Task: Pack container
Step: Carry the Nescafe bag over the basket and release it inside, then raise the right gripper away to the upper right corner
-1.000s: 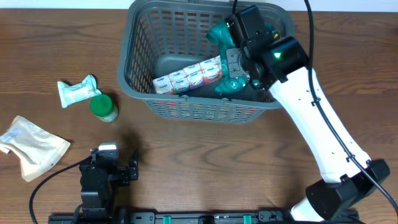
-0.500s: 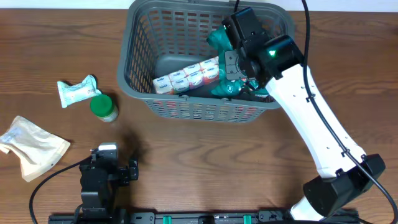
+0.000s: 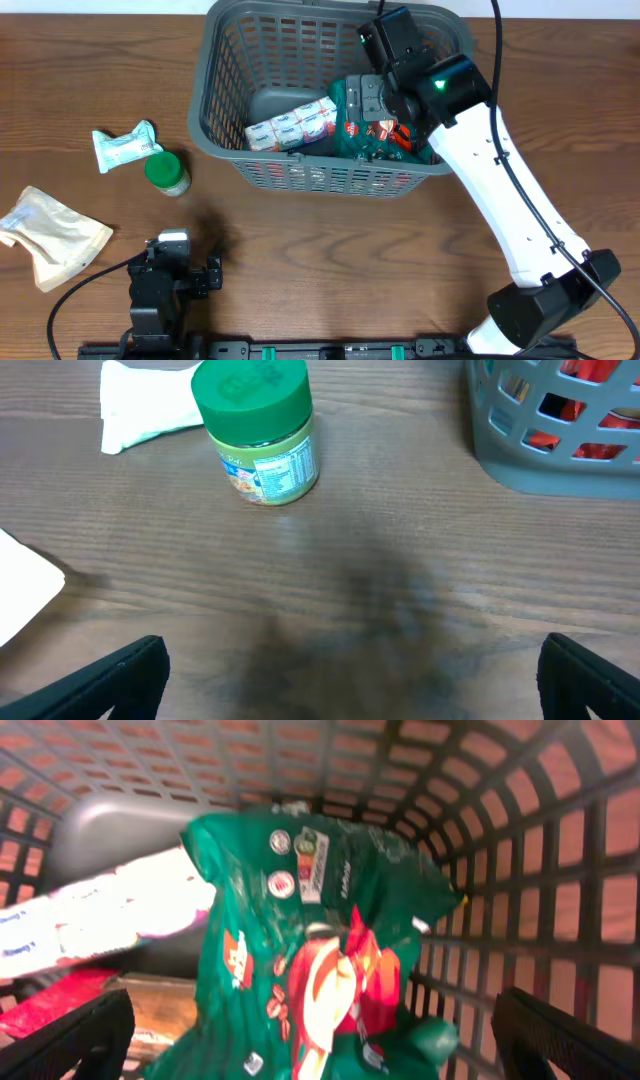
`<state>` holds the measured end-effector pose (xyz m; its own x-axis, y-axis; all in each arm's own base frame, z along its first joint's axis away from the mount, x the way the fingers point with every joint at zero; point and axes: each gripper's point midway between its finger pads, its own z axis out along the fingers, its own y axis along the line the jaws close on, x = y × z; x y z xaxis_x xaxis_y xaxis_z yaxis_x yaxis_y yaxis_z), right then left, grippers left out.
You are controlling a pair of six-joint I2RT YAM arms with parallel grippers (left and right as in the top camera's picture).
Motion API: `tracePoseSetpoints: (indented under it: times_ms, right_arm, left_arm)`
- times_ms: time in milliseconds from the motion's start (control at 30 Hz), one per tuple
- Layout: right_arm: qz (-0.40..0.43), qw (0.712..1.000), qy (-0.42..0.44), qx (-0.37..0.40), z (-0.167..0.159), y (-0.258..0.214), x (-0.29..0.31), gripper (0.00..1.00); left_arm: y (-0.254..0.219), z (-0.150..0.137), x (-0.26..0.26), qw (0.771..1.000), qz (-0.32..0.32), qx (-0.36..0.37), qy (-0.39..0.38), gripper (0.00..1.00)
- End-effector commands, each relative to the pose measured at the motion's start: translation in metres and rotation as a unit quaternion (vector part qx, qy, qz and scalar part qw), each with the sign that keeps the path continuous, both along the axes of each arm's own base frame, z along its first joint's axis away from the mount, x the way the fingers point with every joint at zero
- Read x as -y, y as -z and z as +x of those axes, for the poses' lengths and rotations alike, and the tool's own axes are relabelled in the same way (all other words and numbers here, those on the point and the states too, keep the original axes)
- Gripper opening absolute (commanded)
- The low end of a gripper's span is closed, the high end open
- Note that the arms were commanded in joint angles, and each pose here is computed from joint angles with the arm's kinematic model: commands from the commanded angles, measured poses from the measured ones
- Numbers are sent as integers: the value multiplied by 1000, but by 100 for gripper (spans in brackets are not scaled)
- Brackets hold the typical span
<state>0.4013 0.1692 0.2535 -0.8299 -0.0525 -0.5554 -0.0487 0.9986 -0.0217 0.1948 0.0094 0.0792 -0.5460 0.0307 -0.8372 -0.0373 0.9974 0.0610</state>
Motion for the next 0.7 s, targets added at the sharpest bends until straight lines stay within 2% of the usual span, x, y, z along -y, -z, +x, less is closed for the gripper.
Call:
tracePoseSetpoints:
  times_ms: [0, 167, 367, 500, 667]
  right_arm:
    - [-11, 999, -19, 30, 6, -20, 3, 99]
    - [-12, 997, 9, 78, 10, -68, 23, 99]
    - [14, 979, 154, 132, -3, -141, 106, 99]
    - [-16, 959, 248, 137, -23, -160, 178, 99]
    - [-28, 942, 314, 118, -40, -158, 232, 99]
  left_arm:
    - [2, 0, -5, 1000, 9, -1, -11, 99]
    - [2, 0, -5, 1000, 9, -1, -11, 99]
    - [2, 0, -5, 1000, 9, -1, -11, 98]
    - [2, 0, -5, 1000, 9, -1, -11, 99]
    - [2, 0, -5, 1000, 9, -1, -11, 99]
